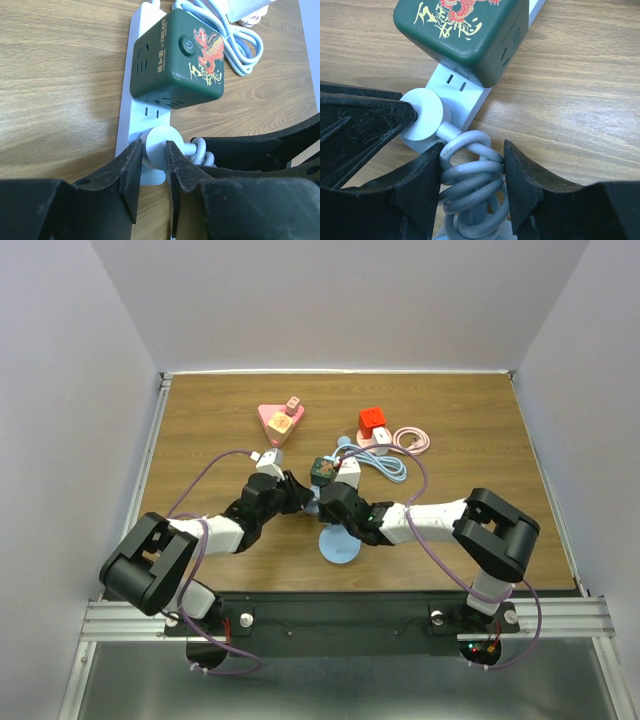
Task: Insert the plug
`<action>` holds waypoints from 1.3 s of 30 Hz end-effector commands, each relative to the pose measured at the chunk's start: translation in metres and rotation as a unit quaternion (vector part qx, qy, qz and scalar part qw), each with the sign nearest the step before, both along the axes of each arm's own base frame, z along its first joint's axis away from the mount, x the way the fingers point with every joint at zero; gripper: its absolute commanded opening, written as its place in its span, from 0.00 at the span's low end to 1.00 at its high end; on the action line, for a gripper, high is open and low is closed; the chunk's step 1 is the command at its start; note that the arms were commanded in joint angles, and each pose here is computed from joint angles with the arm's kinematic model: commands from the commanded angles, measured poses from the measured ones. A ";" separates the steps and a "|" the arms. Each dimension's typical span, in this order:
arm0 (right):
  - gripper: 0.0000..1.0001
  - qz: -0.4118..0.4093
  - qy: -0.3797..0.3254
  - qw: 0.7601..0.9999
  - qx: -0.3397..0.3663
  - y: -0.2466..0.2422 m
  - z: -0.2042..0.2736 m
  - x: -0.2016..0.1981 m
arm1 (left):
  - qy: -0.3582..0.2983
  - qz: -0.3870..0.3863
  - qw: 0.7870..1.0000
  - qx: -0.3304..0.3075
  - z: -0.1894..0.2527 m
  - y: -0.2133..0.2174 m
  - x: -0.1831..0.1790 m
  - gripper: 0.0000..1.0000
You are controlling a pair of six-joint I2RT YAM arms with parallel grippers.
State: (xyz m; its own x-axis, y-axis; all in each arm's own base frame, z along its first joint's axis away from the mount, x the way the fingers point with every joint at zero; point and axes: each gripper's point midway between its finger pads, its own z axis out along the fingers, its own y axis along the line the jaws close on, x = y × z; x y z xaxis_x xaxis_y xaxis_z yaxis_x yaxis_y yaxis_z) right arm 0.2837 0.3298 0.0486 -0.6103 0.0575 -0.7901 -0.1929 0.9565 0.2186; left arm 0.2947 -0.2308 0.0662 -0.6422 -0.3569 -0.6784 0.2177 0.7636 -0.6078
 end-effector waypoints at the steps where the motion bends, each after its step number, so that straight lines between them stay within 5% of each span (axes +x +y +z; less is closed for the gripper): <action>1: 0.00 0.017 0.060 0.996 -0.064 -0.027 -0.040 -0.031 | 0.101 -0.014 0.990 0.093 -0.072 0.024 -0.043 0.15; 13: 0.01 0.023 0.068 0.995 -0.072 -0.032 -0.032 -0.039 | 0.134 -0.021 0.983 0.127 -0.092 0.022 -0.061 0.11; 20: 0.62 0.038 0.045 0.998 -0.025 -0.014 0.010 -0.033 | 0.144 -0.015 0.981 0.130 -0.098 0.024 -0.062 0.08; 28: 0.79 0.009 0.005 1.000 0.013 -0.014 0.051 -0.021 | 0.149 -0.016 0.979 0.135 -0.102 0.024 -0.063 0.07; 39: 0.80 -0.042 -0.016 0.999 0.018 -0.021 0.052 0.011 | 0.152 -0.017 0.979 0.135 -0.102 0.024 -0.064 0.07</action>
